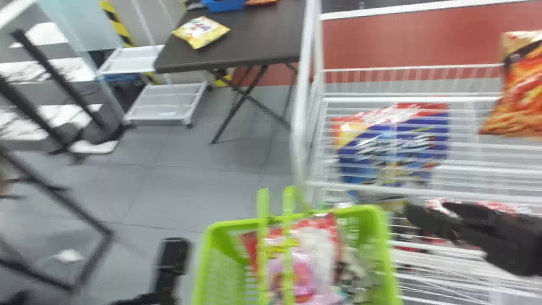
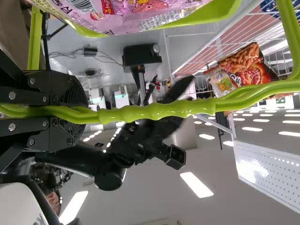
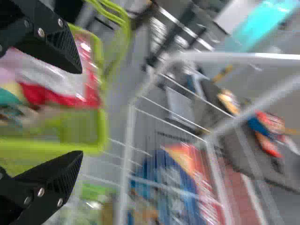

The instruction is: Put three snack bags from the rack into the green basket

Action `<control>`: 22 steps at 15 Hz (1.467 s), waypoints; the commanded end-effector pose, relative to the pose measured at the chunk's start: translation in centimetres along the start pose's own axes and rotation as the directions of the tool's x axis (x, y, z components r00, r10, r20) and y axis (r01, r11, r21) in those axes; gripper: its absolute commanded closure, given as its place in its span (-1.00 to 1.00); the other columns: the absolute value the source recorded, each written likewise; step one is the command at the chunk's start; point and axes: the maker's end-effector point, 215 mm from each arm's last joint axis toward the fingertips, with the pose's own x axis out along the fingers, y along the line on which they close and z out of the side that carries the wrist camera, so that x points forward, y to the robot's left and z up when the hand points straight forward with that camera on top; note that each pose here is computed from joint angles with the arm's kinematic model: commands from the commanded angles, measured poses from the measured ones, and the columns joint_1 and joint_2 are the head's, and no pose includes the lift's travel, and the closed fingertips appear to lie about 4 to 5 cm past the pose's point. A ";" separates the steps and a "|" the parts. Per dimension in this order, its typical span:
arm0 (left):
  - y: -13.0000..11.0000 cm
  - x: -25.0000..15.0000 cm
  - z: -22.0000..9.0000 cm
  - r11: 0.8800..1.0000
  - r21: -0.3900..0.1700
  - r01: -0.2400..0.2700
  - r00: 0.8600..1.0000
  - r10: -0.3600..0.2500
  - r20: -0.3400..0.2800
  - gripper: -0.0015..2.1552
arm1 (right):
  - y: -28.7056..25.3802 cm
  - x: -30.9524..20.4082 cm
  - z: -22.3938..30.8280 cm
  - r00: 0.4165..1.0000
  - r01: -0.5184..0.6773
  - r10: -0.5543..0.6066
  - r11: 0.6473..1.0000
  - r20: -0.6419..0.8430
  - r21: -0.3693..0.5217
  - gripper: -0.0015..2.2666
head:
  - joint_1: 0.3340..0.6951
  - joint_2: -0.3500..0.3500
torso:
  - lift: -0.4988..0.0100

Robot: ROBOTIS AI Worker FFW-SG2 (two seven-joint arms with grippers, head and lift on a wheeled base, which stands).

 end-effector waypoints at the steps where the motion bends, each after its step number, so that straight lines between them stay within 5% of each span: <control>1: -0.3 0.0 0.2 1.000 0.004 0.012 1.000 -0.012 0.000 0.99 | -7.3 -0.5 4.9 0.979 0.162 -0.157 0.986 0.128 -0.027 -0.95 | 1.00 0.01 | 0.96; 6: -0.3 0.0 0.4 1.000 0.008 0.011 1.000 -0.011 0.000 0.99 | -18.4 1.0 12.9 0.881 0.401 -0.360 0.912 0.308 -0.080 -0.94 | 1.00 -0.62 | 0.96; 13: -0.4 0.3 0.7 1.000 0.015 0.017 1.000 -0.016 -0.006 0.99 | -26.8 7.3 17.3 0.807 0.543 -0.456 0.823 0.374 -0.166 -0.92 | 1.00 -0.82 | 0.96; 15: -0.3 0.5 1.0 1.000 0.016 0.022 1.000 -0.021 -0.006 0.99 | -27.2 7.7 17.2 0.810 0.543 -0.456 0.821 0.369 -0.176 -0.44 | 1.00 -0.81 | 0.96; 18: 0.0 0.3 1.0 1.000 0.008 0.019 1.000 -0.019 -0.002 0.99 | -26.7 7.9 16.9 0.810 0.540 -0.449 0.822 0.377 -0.180 0.99 | 1.00 -0.80 | 0.96; 22: 0.0 0.3 1.0 1.000 0.005 0.020 1.000 -0.020 -0.002 0.99 | -25.3 6.0 16.3 0.803 0.533 -0.427 0.827 0.416 -0.180 0.99 | 1.00 -0.78 | 0.96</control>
